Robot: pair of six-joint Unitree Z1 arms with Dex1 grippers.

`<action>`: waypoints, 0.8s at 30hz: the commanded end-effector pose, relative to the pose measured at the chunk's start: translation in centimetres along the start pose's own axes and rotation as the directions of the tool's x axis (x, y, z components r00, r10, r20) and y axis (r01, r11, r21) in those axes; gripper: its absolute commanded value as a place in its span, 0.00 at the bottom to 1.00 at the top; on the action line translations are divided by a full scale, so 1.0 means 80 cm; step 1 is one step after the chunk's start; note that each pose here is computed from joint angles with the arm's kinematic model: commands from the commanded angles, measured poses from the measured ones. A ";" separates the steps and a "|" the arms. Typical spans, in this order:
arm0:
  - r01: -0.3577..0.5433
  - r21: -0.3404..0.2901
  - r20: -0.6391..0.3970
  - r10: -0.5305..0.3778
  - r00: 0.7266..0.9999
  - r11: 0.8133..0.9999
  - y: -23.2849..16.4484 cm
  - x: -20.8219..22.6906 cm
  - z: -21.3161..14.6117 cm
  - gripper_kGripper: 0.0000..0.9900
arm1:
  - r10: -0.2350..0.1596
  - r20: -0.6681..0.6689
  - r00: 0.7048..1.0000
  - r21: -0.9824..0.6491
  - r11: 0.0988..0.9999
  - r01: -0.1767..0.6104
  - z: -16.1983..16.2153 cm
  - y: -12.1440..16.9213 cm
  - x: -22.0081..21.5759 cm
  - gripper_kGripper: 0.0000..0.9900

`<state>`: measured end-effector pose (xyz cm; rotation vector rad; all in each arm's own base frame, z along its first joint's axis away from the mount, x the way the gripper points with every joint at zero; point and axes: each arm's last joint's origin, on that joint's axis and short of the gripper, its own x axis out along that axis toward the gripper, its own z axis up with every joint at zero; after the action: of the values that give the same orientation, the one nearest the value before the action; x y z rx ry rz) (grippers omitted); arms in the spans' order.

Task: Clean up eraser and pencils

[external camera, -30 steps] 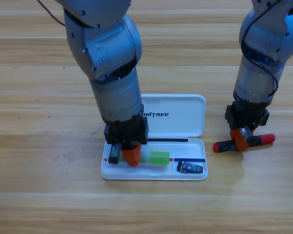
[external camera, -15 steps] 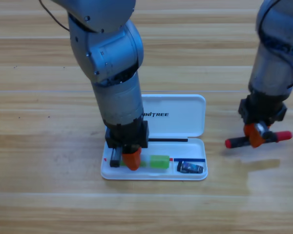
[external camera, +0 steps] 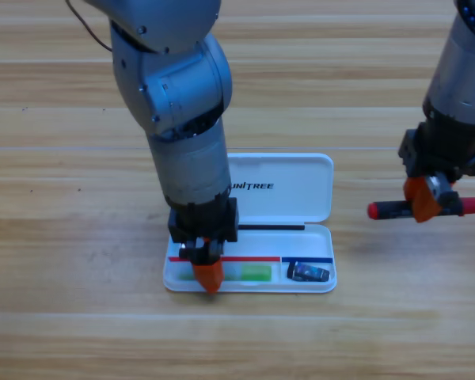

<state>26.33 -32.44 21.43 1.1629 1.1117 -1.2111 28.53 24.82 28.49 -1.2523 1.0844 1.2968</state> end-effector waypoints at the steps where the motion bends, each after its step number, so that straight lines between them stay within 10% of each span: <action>1: 0.039 0.004 -0.037 -0.039 0.999 0.999 -0.008 0.024 0.009 1.00 | 0.039 -0.010 0.999 -0.038 0.999 -0.039 0.035 0.014 0.011 0.00; 13: -0.016 0.007 0.002 0.016 1.000 1.000 -0.011 -0.051 -0.006 1.00 | 0.053 -0.020 0.998 -0.048 0.997 -0.054 0.104 -0.003 0.050 0.00; 24: -0.132 -0.068 0.125 0.140 0.982 0.989 -0.001 -0.185 -0.122 1.00 | 0.041 -0.012 0.999 -0.061 0.997 -0.041 0.167 -0.023 0.099 0.00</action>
<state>24.64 -26.63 33.14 1.1456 0.9478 -1.1871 29.94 35.79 26.10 -1.2479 1.0074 1.3167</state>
